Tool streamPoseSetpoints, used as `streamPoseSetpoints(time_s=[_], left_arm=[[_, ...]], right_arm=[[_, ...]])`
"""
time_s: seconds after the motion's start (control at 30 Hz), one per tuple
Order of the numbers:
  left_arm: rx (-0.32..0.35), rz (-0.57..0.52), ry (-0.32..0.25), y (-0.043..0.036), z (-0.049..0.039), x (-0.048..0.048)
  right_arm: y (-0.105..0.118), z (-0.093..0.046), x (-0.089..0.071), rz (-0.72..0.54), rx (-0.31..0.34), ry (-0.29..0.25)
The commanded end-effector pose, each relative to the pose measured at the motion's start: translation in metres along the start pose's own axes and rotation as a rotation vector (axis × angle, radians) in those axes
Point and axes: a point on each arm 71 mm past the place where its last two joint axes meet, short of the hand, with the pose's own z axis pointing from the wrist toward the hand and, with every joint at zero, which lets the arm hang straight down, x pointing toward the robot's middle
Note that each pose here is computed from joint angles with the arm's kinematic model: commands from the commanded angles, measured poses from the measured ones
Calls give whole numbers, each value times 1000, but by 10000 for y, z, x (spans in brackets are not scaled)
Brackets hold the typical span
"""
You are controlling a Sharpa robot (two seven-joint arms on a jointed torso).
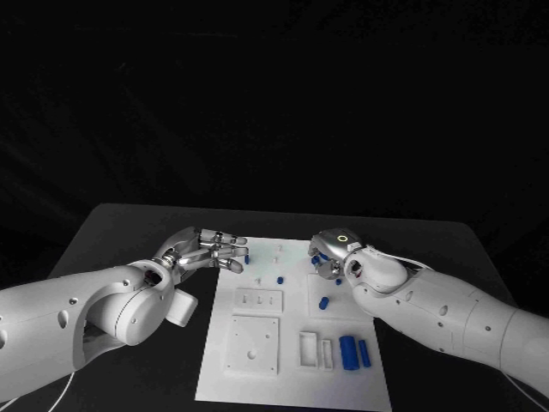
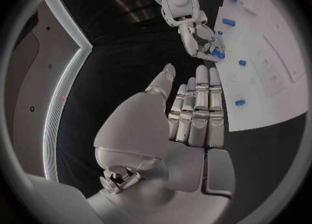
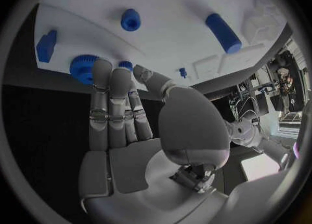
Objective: Assemble the parts on the task board
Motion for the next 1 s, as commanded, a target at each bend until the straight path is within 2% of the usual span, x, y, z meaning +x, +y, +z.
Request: streamPoseSetpoints(time_s=[0.03,1.0], left_arm=[[6,0,18,-24,8,17],[-8,6,7,-7,29,-14]], right_arm=[[14,2,1,-4,-10,-3],[1,3,10,-6,-9,2]])
